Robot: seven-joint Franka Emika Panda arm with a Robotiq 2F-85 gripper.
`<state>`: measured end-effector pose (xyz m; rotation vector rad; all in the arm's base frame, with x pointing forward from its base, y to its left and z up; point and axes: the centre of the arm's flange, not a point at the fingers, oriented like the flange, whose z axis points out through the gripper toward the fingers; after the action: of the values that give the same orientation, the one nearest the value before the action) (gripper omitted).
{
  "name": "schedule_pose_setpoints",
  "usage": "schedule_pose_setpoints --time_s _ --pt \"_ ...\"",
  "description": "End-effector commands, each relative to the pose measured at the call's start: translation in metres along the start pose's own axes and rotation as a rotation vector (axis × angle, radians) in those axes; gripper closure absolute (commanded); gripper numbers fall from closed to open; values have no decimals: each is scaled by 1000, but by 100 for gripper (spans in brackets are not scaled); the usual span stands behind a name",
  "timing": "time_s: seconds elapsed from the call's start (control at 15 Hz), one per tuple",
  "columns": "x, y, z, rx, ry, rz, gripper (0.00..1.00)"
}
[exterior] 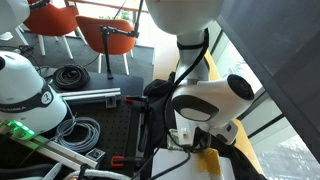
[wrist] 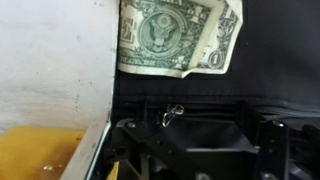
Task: Close the zipper on the black jacket.
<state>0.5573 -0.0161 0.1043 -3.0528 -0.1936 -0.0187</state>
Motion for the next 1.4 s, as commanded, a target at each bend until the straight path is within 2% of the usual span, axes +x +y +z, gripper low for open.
schedule_pose_setpoints --time_s 0.0,0.53,1.0,1.33 --pt "7 -2 1 -6 22 -15 41" --pt "9 -1 -3 -13 26 -16 100" --pt "10 -13 -7 -21 22 -43 97" --pt "9 -39 -5 -48 11 -136 97"
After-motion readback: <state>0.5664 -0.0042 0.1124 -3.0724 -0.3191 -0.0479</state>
